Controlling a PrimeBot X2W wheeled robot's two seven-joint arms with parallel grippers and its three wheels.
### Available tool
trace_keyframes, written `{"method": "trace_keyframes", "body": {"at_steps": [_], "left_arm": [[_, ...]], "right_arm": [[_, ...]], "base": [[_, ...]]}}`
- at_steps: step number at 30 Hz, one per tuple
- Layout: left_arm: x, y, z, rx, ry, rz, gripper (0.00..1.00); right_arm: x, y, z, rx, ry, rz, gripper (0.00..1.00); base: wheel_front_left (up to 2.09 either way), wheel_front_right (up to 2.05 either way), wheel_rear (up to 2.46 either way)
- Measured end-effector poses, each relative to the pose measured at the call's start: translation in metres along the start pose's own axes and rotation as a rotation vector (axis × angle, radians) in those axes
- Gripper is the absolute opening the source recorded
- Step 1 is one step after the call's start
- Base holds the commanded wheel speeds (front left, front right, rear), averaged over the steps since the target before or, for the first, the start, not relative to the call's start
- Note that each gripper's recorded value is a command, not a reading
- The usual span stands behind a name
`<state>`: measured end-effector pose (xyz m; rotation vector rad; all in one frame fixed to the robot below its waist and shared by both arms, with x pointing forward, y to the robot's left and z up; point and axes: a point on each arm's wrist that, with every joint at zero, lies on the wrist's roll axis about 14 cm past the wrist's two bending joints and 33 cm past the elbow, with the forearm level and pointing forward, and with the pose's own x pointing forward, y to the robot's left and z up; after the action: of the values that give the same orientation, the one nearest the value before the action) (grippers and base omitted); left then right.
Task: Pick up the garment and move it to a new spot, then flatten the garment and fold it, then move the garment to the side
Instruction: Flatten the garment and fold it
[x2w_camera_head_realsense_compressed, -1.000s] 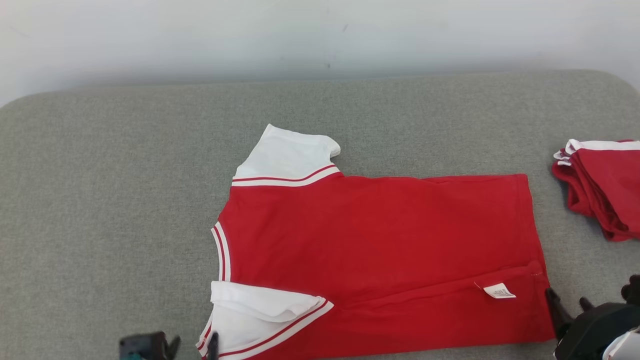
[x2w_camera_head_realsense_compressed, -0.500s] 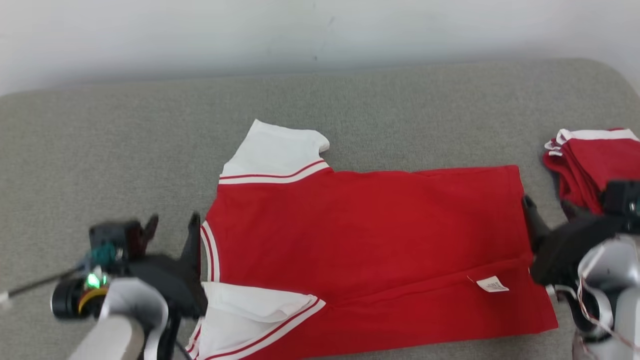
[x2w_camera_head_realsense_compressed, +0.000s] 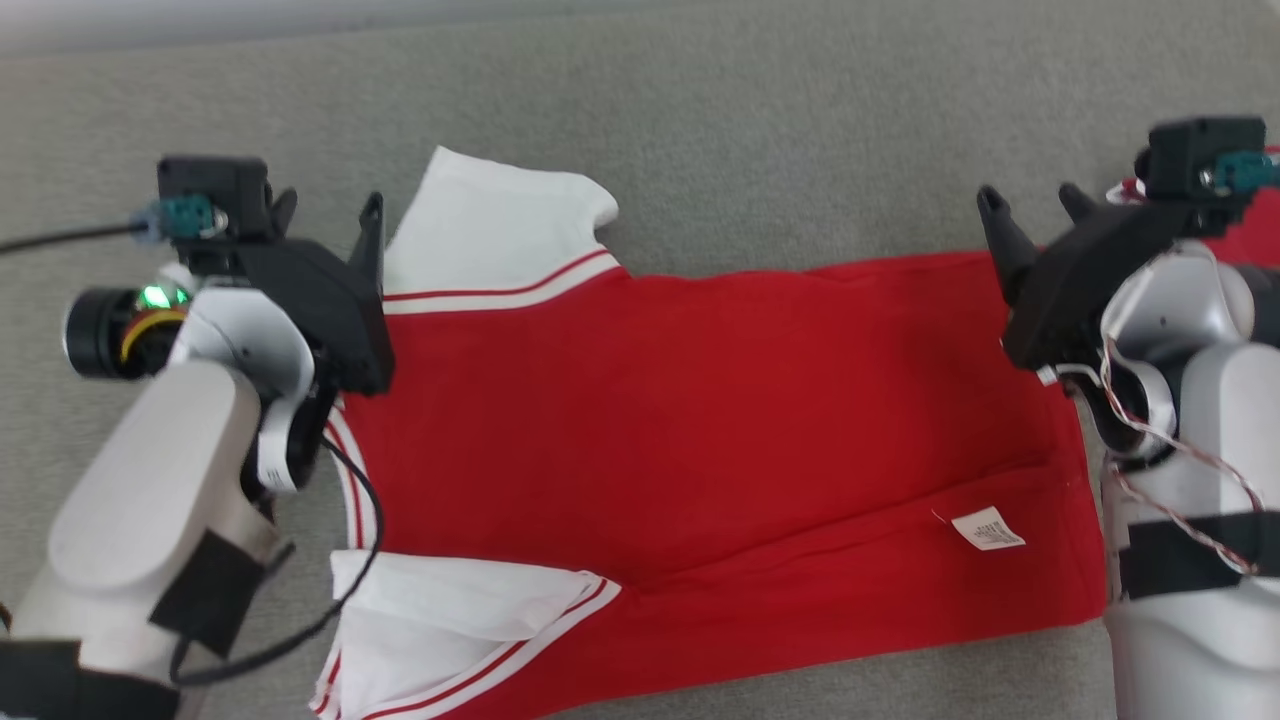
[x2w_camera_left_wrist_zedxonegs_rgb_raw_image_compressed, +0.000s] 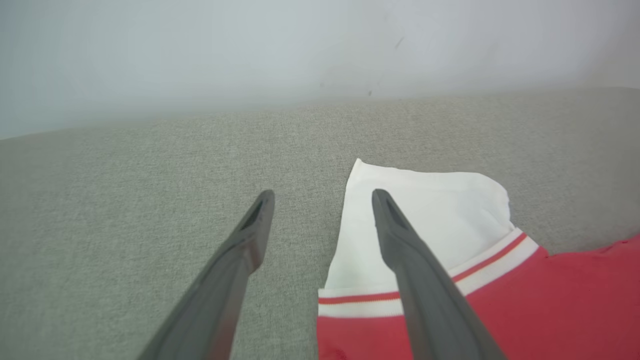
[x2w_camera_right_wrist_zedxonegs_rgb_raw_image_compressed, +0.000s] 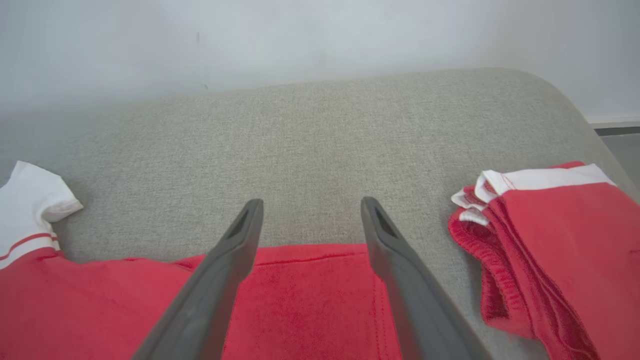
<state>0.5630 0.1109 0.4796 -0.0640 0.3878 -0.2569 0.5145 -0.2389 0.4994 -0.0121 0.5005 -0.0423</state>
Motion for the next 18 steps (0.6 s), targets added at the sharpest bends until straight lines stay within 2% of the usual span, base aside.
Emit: {"method": "trace_keyframes", "body": {"at_steps": [11,18], "left_arm": [[0.073,-0.006,-0.025,0.028,0.148,-0.044,1.00],[0.100,-0.011,-0.050,0.040,0.237,-0.064,1.00]], "right_arm": [[0.042,-0.001,-0.004,-0.071,0.056,0.004,1.00],[0.054,-0.009,-0.022,-0.083,0.090,-0.007,1.00]], "base": [[0.00,0.00,0.00],[0.00,0.00,0.00]]}}
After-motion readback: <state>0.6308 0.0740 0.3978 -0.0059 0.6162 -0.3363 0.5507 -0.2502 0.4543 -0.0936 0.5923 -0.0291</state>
